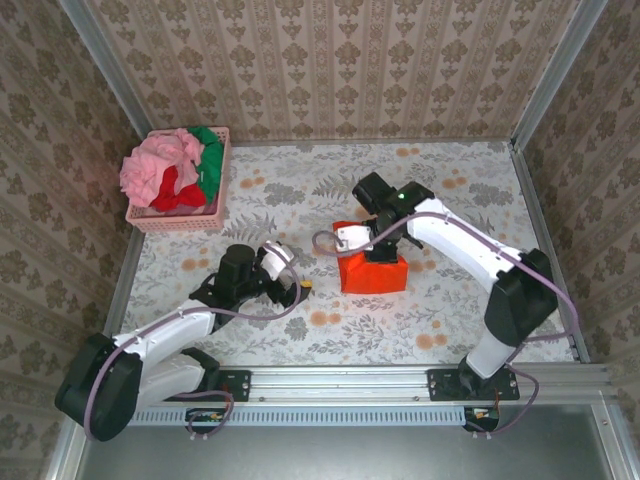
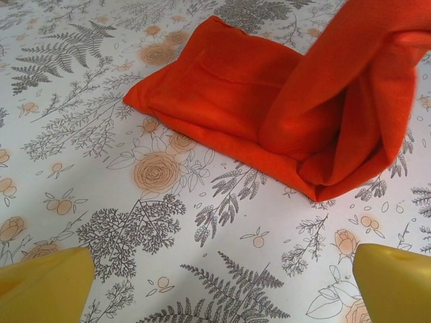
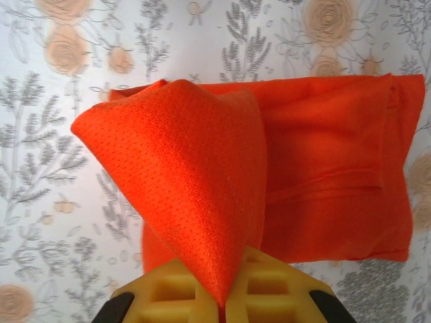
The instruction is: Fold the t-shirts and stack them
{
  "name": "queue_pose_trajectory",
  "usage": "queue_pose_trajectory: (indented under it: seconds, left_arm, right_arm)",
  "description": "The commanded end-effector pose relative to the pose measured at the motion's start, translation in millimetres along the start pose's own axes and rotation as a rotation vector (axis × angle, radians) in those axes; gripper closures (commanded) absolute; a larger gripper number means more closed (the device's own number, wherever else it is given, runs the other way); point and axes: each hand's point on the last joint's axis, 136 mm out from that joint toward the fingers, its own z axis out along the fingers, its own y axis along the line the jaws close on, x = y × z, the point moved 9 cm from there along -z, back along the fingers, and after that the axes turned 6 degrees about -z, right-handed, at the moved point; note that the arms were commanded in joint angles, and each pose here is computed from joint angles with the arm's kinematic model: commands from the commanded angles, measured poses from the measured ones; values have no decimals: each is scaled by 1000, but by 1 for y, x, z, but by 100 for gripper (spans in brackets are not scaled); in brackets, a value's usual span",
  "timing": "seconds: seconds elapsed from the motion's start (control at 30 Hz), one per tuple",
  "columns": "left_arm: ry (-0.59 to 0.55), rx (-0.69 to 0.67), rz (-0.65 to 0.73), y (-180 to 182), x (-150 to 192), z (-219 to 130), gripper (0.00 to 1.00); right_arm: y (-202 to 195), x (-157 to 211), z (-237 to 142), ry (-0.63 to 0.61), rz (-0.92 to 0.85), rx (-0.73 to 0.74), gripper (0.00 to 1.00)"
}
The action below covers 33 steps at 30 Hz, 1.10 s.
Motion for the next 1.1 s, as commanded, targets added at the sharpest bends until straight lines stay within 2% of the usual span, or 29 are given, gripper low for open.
queue_pose_trajectory:
  seconds: [0.0,0.1,0.43,0.63,0.7,0.77,0.83,0.9,1.07]
  left_arm:
    - [-33,20,13,-2,-8,1,0]
    - [-27,16,13,-1,-7,3,0]
    - [-12,25,-27,2,-6,12,0]
    - [-1,40,-80,2,-3,18,0]
    - [4,44,-94,1,-4,20,0]
    - [1,40,-106,2,-5,21,0]
    - [-9,27,-122,3,-7,23,0]
    - [-16,-7,-151,6,-9,24,0]
    - [-40,-129,-331,22,-14,37,0]
  right_arm:
    - [-10,-2,0,-42,-77,-63,100]
    - [-23,-4,5,-76,-89,-82,100]
    - [-73,6,42,-66,-83,-92,100]
    - [-113,13,66,-63,-56,-28,95]
    - [-126,15,73,-45,-39,2,71]
    - [-144,16,79,-33,21,77,36]
    - [-160,14,78,-43,102,172,12]
    - [-169,14,71,-48,179,291,1]
    - [-167,25,41,-104,504,598,0]
